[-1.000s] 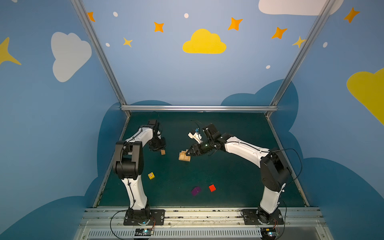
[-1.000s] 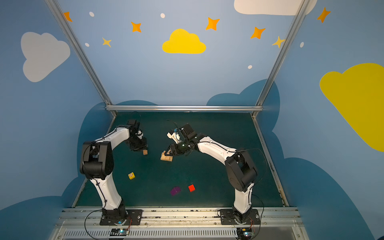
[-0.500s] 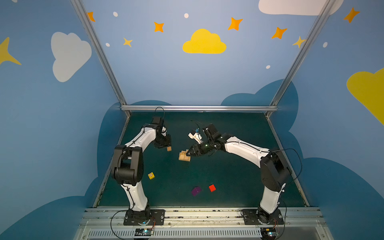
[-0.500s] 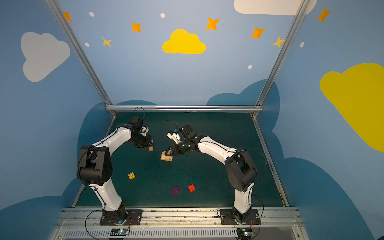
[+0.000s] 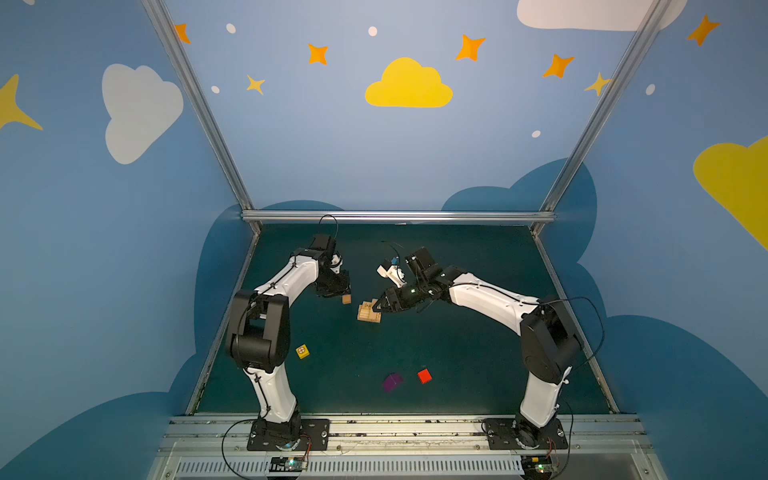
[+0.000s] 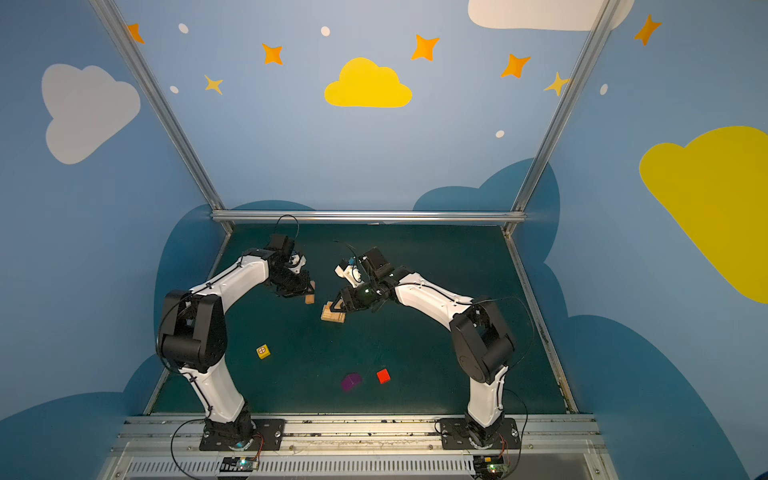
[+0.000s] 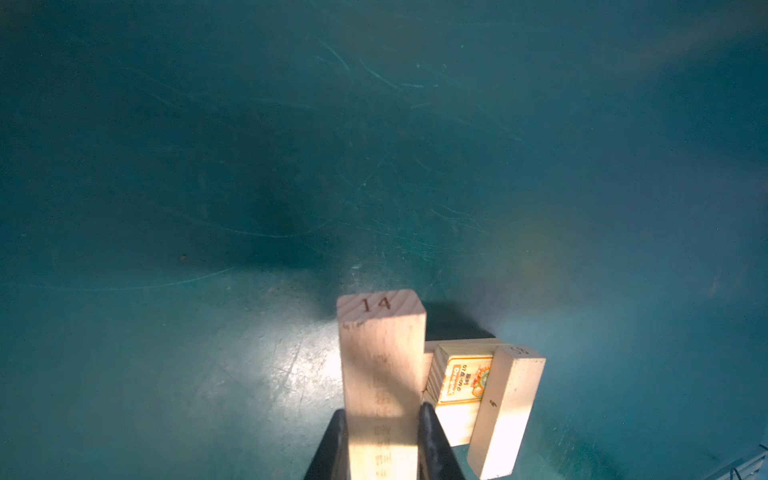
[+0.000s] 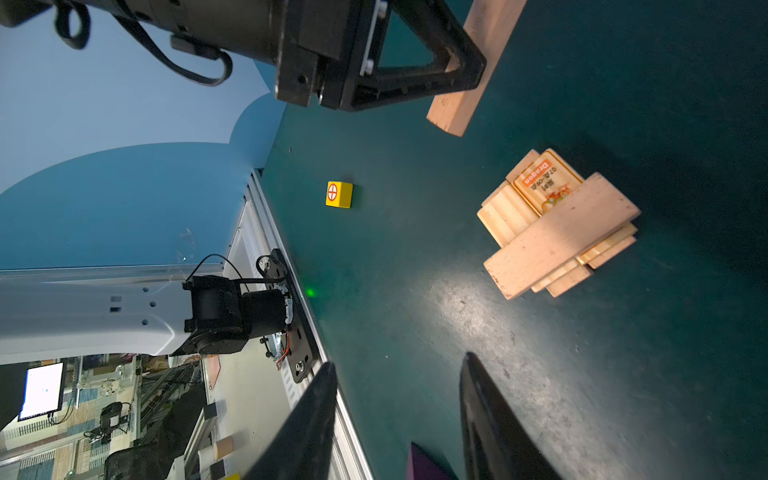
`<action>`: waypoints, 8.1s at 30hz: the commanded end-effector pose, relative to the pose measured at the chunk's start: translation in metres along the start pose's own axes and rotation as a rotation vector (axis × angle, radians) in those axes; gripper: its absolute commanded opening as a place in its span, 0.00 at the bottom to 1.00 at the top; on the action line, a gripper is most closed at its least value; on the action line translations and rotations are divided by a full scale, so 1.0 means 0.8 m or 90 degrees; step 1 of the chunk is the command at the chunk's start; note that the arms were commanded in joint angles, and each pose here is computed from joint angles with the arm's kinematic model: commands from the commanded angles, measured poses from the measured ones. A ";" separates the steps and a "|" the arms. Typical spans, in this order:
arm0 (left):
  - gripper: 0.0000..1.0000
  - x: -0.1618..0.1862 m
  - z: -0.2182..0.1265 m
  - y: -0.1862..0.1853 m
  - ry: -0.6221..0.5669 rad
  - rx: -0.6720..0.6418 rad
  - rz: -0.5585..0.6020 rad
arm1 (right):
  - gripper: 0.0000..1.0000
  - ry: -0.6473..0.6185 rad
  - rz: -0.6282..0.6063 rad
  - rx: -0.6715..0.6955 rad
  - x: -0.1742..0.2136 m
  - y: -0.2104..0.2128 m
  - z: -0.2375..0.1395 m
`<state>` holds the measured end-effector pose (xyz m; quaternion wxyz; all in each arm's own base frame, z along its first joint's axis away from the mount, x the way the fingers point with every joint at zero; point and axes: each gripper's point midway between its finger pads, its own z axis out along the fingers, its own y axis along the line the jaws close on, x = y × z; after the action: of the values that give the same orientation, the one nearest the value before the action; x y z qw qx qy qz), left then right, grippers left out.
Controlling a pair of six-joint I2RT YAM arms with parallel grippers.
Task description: Build the wood block tower
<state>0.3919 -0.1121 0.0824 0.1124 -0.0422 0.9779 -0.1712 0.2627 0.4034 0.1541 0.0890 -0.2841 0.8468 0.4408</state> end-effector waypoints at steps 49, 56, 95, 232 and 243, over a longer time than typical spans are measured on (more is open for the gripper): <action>0.23 0.062 0.013 -0.065 0.048 -0.003 0.101 | 0.44 -0.054 -0.013 0.091 -0.004 -0.001 -0.048; 0.24 0.058 0.015 -0.066 0.048 -0.001 0.100 | 0.44 -0.051 -0.015 0.090 -0.004 -0.002 -0.047; 0.27 0.056 0.035 -0.067 0.075 -0.001 0.098 | 0.44 -0.033 -0.007 0.071 -0.002 -0.011 -0.029; 0.23 -0.003 0.047 -0.067 0.036 0.027 0.042 | 0.43 -0.049 -0.004 0.095 -0.006 -0.023 -0.059; 0.23 -0.006 0.041 -0.070 0.026 0.030 0.041 | 0.43 -0.049 -0.002 0.093 -0.008 -0.023 -0.057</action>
<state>0.4053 -0.1717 0.0530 0.0841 -0.0074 0.9794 -0.1836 0.2833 0.3621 0.1630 0.1348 -0.2589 0.8757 0.3846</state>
